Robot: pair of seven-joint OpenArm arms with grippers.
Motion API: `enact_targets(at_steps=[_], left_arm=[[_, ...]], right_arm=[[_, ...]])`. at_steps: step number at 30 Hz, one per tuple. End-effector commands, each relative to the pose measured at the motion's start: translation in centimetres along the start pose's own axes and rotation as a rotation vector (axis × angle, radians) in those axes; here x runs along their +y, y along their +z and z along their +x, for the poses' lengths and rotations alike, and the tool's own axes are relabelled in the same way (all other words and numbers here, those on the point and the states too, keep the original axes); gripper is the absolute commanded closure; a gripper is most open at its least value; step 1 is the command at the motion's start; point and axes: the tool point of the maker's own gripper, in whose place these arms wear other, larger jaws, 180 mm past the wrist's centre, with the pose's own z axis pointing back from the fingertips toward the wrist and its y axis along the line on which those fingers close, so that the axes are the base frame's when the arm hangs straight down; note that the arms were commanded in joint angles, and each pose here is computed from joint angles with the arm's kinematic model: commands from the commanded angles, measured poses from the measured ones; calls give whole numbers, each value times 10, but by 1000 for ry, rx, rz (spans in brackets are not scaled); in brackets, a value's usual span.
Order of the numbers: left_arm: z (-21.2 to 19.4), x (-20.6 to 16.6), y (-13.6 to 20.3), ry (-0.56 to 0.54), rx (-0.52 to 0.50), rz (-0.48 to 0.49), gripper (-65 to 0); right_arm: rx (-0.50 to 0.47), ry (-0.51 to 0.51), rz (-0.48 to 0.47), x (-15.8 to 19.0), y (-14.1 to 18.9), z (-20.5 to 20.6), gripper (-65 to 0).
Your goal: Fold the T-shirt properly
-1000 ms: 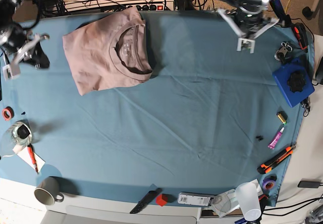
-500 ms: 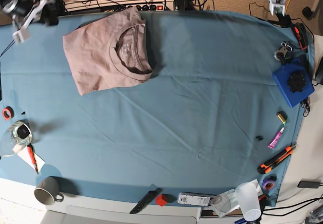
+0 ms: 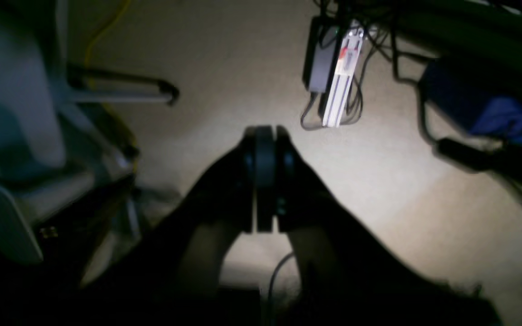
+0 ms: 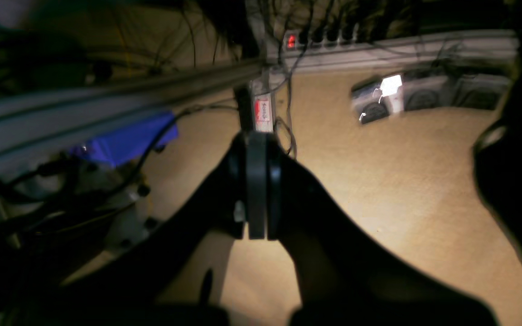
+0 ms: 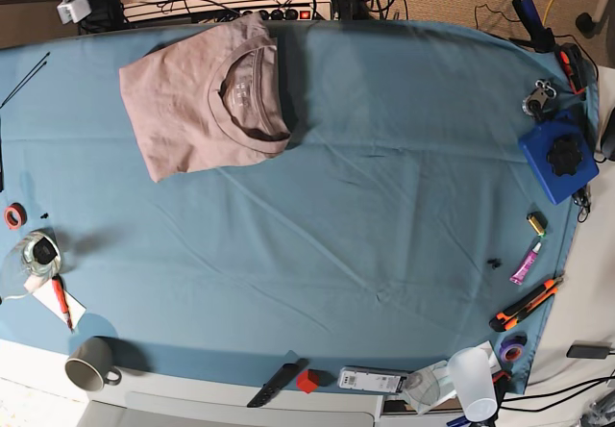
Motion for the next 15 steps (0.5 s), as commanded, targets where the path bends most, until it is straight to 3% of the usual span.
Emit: enact_targets(at_steps=[1, 4, 8, 11, 15], left_arm=[[-11, 3, -4, -1, 35, 5, 0], [-20, 2, -31, 11, 80, -20, 0], [-24, -1, -68, 37, 121, -57, 0], [-23, -6, -93, 55, 137, -86, 0], [-16, -16, -125, 67, 124, -140, 0]], right_arm=[[25, -11, 4, -2, -1, -8, 0], [172, -45, 11, -8, -21, -44, 0], [424, -16, -25, -21, -41, -95, 0], [491, 15, -41, -29, -61, -105, 0], [513, 15, -29, -33, -92, -104, 0]])
